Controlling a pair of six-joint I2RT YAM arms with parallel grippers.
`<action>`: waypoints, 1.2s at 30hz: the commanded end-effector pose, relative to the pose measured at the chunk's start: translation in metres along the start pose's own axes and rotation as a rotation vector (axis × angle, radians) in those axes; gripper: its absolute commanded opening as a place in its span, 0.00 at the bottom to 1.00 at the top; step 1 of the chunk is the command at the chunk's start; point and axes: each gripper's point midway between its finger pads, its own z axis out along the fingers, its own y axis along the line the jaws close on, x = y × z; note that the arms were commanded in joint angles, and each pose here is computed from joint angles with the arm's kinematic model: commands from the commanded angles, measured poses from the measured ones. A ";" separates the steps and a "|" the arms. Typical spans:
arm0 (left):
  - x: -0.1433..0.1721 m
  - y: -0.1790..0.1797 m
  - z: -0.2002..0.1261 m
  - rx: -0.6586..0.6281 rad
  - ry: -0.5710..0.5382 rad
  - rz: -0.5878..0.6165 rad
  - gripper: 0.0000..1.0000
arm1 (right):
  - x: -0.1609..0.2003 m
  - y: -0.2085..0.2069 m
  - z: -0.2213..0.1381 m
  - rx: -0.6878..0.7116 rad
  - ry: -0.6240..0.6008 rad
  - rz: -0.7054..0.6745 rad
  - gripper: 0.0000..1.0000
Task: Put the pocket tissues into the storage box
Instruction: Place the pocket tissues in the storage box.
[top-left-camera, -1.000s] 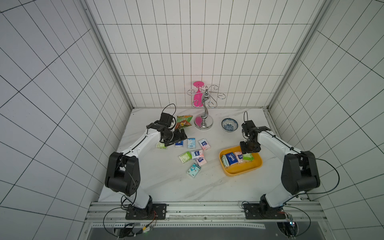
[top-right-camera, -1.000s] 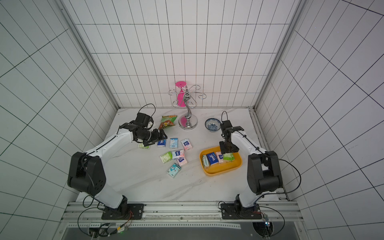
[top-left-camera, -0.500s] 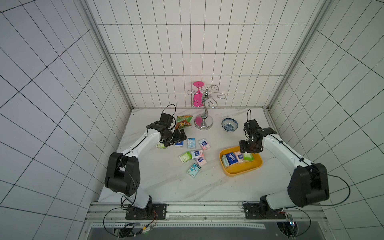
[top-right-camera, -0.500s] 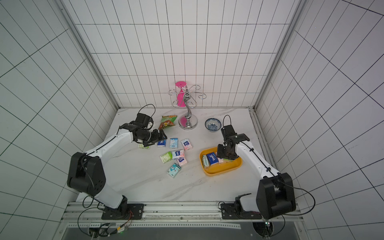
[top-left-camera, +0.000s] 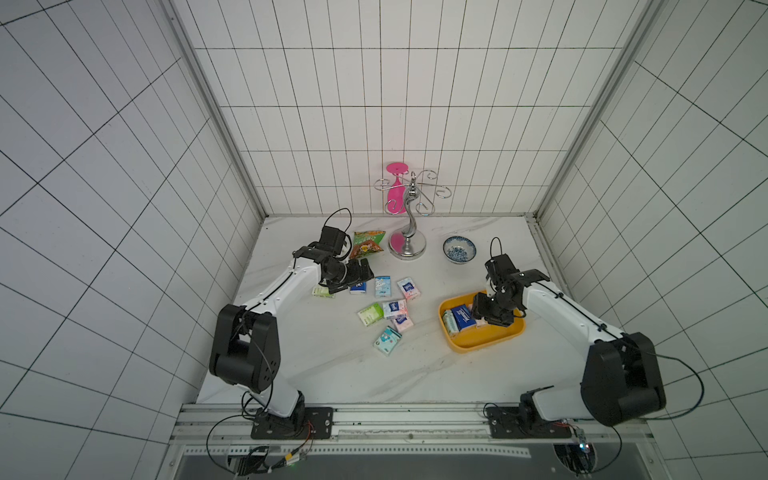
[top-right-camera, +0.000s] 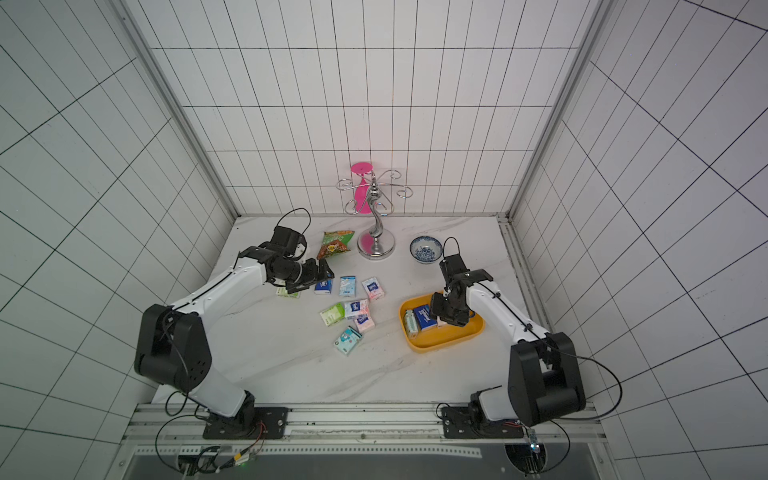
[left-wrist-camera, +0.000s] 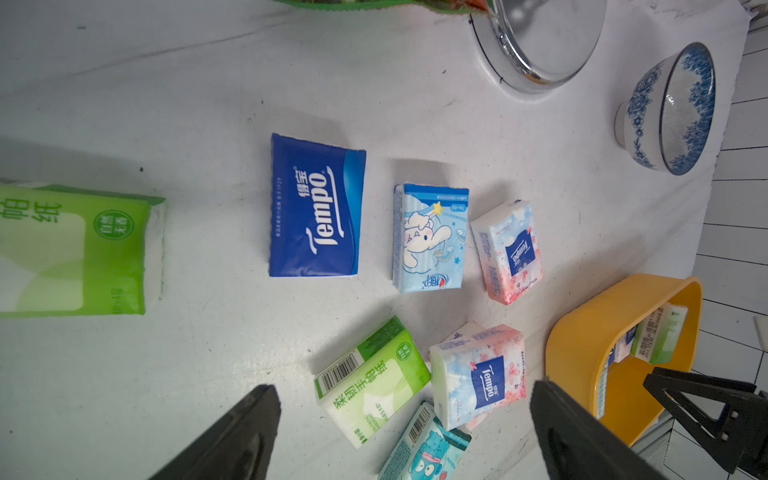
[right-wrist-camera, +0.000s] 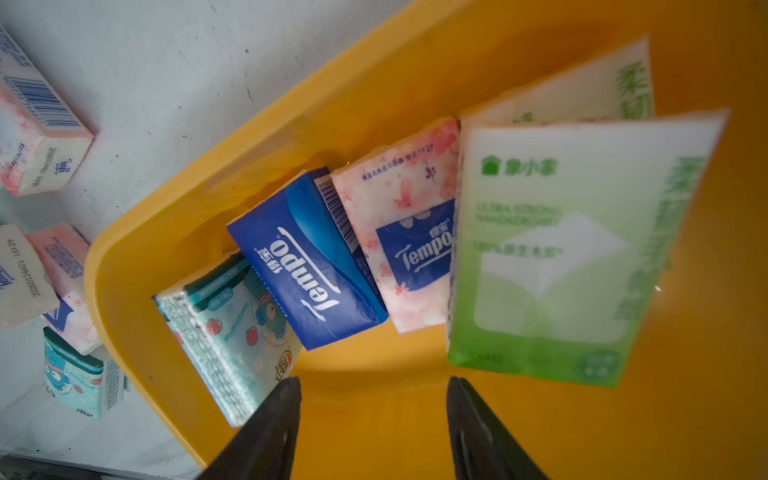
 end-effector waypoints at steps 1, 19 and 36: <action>-0.003 -0.004 -0.002 0.010 -0.017 0.019 0.97 | 0.019 0.009 0.018 -0.070 0.082 0.104 0.55; -0.005 0.000 -0.010 -0.004 -0.035 0.019 0.97 | -0.001 -0.032 0.027 0.107 0.079 0.098 0.63; -0.017 0.053 -0.023 0.081 -0.109 -0.272 0.97 | -0.009 0.087 -0.021 -0.133 -0.048 -0.274 0.75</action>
